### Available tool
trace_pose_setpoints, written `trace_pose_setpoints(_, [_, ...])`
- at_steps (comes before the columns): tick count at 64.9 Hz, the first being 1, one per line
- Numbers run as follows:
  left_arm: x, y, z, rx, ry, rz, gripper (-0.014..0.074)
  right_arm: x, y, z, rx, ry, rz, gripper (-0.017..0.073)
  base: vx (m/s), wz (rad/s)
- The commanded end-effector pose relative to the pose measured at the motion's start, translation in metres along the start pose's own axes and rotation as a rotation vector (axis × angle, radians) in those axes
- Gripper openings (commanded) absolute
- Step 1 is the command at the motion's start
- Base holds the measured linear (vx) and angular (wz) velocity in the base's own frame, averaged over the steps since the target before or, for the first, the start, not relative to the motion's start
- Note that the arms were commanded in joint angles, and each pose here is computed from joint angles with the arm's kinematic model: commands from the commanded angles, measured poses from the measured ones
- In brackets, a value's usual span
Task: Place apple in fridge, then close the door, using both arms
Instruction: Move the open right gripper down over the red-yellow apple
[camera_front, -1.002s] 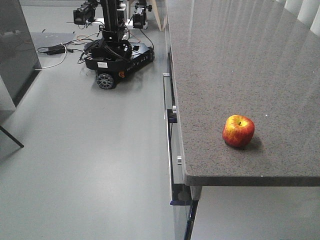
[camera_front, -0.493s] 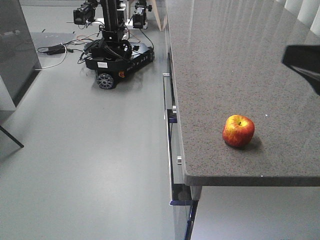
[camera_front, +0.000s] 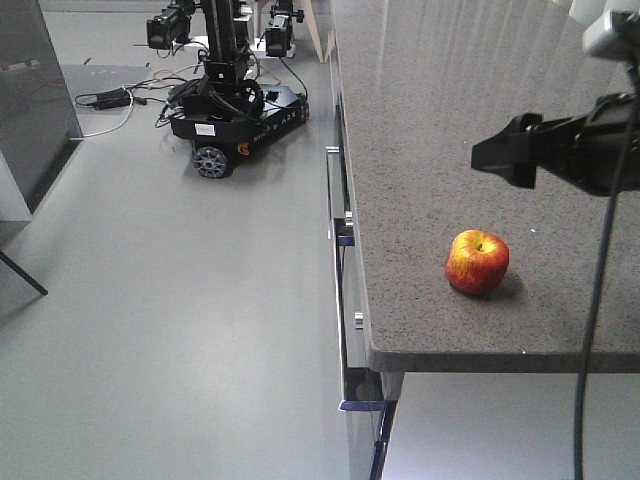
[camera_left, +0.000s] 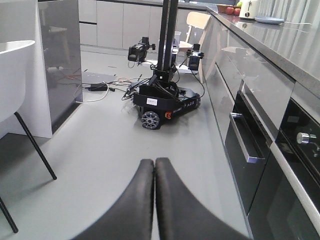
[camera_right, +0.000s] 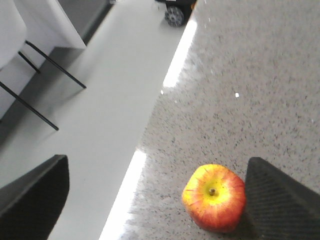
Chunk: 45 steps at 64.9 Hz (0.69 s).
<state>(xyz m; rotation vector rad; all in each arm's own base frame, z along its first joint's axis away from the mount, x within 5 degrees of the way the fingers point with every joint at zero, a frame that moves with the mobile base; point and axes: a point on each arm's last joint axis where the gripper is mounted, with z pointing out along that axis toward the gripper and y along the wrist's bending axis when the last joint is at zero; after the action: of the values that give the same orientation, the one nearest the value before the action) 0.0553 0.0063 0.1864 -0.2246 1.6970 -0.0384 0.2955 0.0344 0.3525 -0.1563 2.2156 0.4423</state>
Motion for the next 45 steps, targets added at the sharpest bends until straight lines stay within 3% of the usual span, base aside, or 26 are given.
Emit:
trace_pose_setpoints(1, [0.003, 0.000, 0.001, 0.017, -0.057, -0.001, -0.0005, -0.014, -0.004, 0.003, 0.024, -0.080, 0.008, 0.0665, 0.00, 0.00])
trace_pose_setpoints(13, [0.003, 0.000, 0.001, 0.017, -0.057, -0.001, -0.0005, -0.012, -0.020, 0.032, 0.080, -0.075, 0.017, 0.0661, 0.00, 0.00])
trace_pose_setpoints(45, [0.003, 0.000, 0.001, 0.017, -0.057, -0.001, -0.0005, 0.008, -0.042, 0.082, 0.098, 0.044, 0.066, 0.0650, 0.00, 0.00])
